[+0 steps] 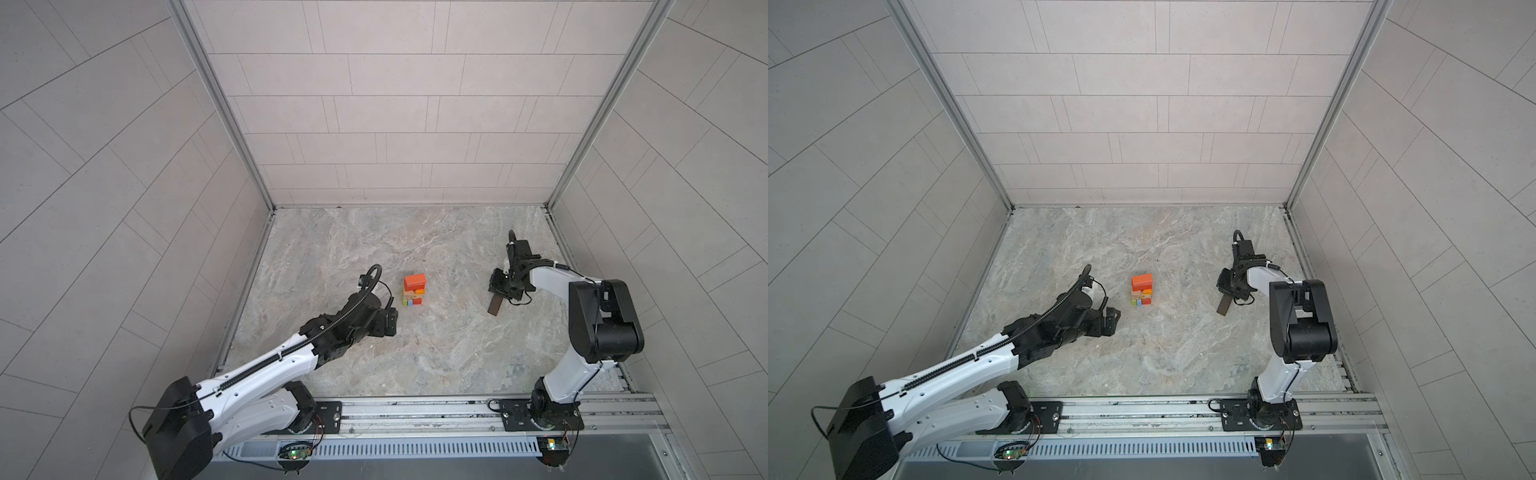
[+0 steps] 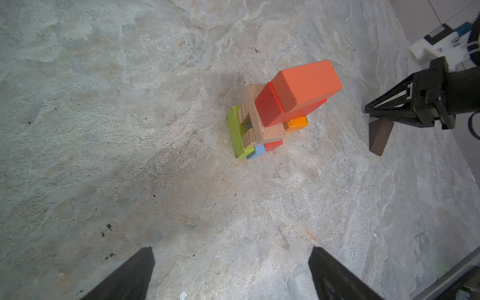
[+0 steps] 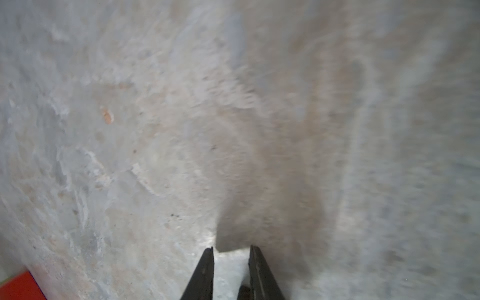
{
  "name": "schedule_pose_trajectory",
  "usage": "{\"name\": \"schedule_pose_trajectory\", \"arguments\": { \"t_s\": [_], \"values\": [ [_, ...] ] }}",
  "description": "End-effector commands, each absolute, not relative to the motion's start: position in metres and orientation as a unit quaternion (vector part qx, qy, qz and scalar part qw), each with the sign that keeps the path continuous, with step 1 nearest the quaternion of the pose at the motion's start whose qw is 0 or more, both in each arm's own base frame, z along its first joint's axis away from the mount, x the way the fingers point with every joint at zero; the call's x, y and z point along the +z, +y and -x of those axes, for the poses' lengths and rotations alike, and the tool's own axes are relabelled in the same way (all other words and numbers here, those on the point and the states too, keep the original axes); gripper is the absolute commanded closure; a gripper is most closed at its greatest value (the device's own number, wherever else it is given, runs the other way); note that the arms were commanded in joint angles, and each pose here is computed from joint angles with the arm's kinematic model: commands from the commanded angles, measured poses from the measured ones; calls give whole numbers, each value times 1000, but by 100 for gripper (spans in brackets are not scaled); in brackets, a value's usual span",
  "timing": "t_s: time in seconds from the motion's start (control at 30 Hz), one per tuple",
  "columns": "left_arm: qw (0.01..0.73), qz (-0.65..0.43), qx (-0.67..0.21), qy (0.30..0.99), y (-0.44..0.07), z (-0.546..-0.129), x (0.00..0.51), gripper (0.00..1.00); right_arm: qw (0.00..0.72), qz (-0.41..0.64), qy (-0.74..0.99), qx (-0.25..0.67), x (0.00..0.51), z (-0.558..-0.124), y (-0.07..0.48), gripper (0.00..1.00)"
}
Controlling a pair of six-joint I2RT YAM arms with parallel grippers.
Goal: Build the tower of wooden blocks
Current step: 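Lower the right gripper onto the dark brown wedge and close it, then lift the dark brown wedge with the right gripper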
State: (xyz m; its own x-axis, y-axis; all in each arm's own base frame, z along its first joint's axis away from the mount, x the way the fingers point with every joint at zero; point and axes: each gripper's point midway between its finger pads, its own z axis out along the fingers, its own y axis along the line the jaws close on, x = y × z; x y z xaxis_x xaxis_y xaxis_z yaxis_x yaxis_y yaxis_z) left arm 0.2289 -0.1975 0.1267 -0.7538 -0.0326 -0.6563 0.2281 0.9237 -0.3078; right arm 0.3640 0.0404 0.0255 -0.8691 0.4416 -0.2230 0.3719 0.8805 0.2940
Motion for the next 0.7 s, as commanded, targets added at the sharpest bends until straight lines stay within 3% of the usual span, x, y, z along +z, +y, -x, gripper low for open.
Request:
{"name": "schedule_pose_trajectory", "arguments": {
  "t_s": [0.0,0.33,0.67],
  "values": [
    [357,-41,-180,916,-189,-228,125,0,87,-186,973,108,15,-346,64,70],
    [362,-40,-173,915,-186,-229,125,0,132,-148,979,50,66,-344,49,60],
    [371,-45,-163,913,-186,-235,125,0,146,-147,978,6,67,-323,30,45]
  ]
}}
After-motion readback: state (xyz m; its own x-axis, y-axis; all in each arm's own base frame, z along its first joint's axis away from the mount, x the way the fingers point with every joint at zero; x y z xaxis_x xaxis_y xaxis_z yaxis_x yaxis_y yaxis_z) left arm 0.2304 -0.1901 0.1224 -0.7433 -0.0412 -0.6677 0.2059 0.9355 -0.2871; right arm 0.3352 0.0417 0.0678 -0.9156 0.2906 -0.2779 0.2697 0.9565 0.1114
